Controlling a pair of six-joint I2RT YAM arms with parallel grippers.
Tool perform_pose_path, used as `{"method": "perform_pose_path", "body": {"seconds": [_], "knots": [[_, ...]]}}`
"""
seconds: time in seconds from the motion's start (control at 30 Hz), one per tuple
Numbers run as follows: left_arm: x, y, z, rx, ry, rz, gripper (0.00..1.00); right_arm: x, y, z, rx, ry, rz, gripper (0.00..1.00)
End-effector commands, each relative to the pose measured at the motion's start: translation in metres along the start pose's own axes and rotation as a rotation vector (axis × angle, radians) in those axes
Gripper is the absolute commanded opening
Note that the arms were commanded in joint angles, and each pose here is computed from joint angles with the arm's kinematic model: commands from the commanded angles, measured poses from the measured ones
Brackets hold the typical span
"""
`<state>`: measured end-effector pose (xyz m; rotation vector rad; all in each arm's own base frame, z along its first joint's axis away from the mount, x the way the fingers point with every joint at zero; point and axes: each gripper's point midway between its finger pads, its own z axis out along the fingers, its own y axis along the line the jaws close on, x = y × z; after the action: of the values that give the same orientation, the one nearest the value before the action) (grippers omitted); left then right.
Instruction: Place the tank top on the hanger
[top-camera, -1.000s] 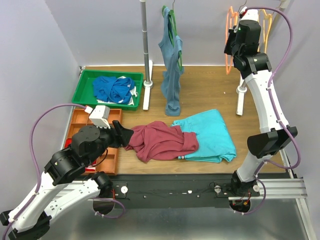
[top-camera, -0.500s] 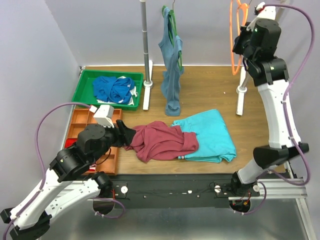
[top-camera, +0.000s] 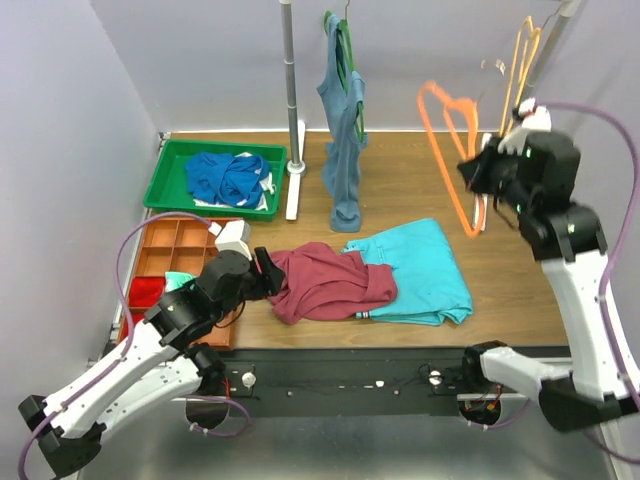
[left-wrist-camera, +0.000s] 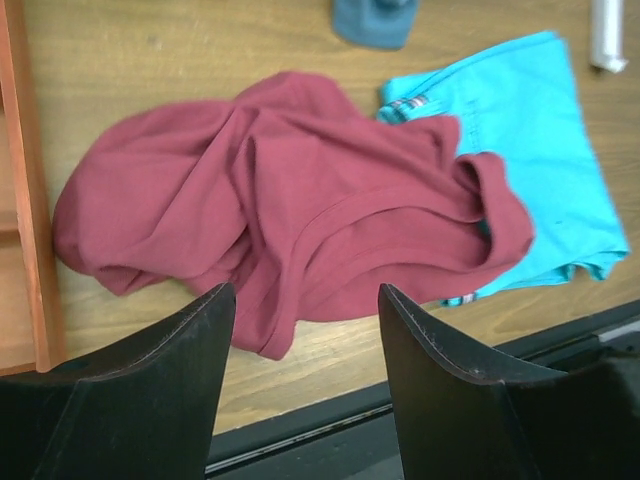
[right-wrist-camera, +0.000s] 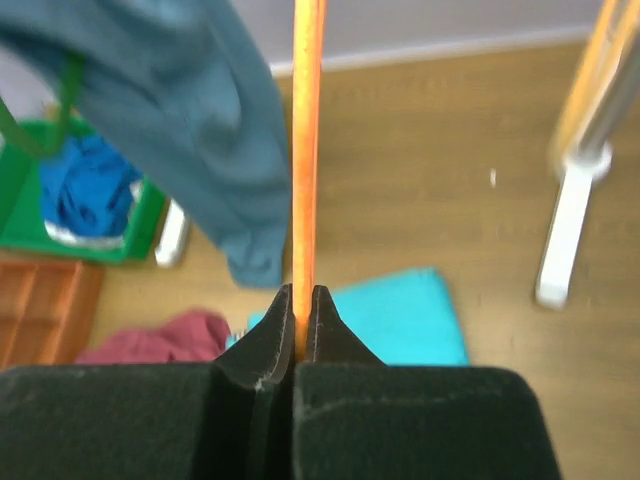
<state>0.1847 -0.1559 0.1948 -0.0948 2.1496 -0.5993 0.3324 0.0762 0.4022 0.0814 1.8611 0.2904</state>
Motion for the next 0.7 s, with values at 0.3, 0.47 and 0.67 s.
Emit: {"method": "perform_pose_path", "body": {"seconds": [0.3, 0.47, 0.67], "knots": [[0.079, 0.029, 0.057, -0.068, 0.116, -0.088, 0.58, 0.17, 0.018, -0.082, -0.276, 0.376, 0.092, 0.01], [0.097, 0.033, 0.065, -0.079, 0.148, -0.063, 0.54, 0.203, 0.031, -0.089, -0.39, 0.473, 0.124, 0.01], [0.101, 0.03, 0.069, -0.065, 0.154, -0.042, 0.5, 0.206, 0.039, -0.086, -0.431, 0.499, 0.112, 0.01]]}}
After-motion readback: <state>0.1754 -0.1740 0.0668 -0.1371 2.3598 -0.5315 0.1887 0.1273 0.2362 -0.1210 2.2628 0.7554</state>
